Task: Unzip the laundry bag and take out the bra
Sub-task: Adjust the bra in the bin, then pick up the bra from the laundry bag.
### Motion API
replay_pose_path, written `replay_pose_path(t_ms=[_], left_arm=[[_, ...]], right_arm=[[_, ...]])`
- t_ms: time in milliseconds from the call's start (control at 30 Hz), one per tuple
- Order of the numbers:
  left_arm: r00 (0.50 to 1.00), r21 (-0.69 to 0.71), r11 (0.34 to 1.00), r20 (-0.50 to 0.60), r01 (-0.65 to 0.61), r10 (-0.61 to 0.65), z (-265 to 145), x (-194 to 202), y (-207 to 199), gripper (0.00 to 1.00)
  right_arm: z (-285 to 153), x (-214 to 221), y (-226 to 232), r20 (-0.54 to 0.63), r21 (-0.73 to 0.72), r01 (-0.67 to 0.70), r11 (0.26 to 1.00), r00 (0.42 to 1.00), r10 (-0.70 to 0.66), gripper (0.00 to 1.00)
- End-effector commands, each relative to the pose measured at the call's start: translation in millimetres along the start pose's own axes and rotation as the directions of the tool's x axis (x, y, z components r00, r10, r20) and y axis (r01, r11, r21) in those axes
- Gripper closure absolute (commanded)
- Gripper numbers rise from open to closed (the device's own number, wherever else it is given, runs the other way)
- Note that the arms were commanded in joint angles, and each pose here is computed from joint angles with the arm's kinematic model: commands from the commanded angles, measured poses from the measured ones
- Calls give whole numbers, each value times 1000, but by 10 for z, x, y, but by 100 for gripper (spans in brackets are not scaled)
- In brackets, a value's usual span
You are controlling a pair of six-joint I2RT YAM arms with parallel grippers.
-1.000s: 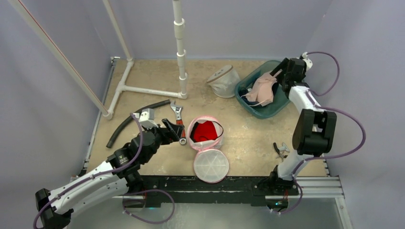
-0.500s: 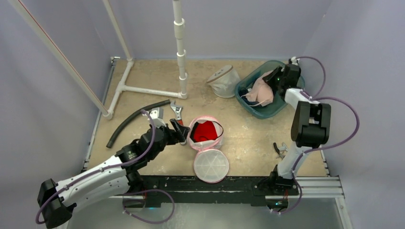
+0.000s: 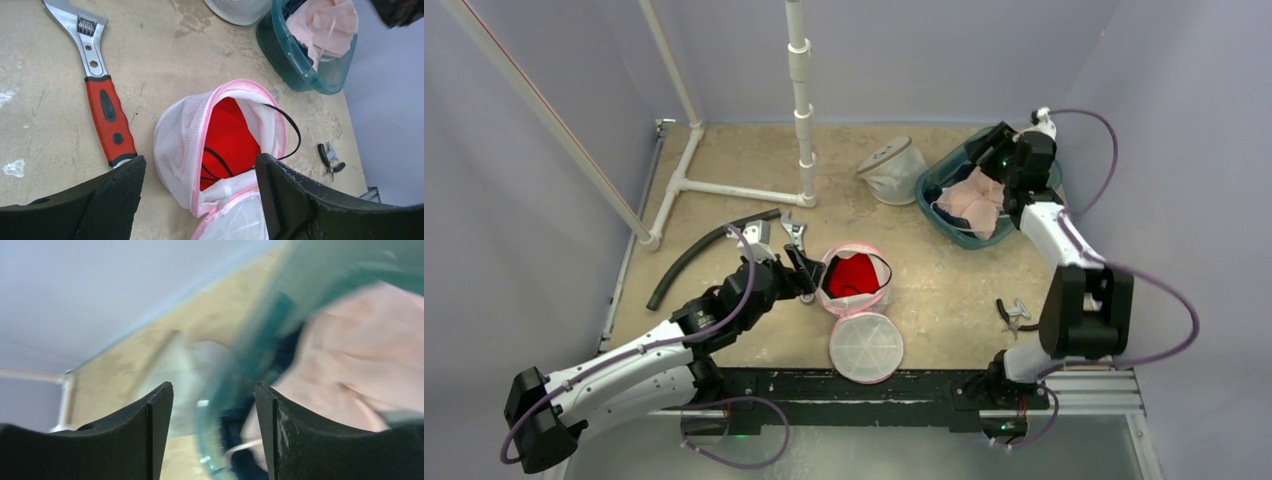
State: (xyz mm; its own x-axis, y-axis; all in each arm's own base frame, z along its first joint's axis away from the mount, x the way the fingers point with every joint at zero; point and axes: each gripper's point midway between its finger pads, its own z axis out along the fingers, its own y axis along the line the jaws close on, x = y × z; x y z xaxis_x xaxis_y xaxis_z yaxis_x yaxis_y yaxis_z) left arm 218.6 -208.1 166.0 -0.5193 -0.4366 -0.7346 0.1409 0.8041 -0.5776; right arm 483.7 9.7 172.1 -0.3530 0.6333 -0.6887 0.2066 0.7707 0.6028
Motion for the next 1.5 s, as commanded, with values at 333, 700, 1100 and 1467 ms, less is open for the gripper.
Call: replay_pose_path(t_ms=[333, 700, 1100, 1467], left_arm=[[994, 4, 996, 60, -88, 88, -93, -327, -142, 21], [987, -64, 987, -71, -147, 143, 226, 150, 68, 23], [979, -119, 978, -138, -169, 152, 544, 558, 281, 46], [985, -99, 985, -108, -145, 134, 555, 563, 284, 100]], right_arm=[[-1894, 1118, 2243, 37, -617, 364, 698, 899, -436, 42], [-2031, 2364, 1912, -143, -617, 506, 603, 681, -718, 44], [-1791, 2899, 1623, -235, -572, 523, 632, 633, -737, 45], [-1472, 3250, 1496, -270, -504, 588, 633, 589, -762, 27]])
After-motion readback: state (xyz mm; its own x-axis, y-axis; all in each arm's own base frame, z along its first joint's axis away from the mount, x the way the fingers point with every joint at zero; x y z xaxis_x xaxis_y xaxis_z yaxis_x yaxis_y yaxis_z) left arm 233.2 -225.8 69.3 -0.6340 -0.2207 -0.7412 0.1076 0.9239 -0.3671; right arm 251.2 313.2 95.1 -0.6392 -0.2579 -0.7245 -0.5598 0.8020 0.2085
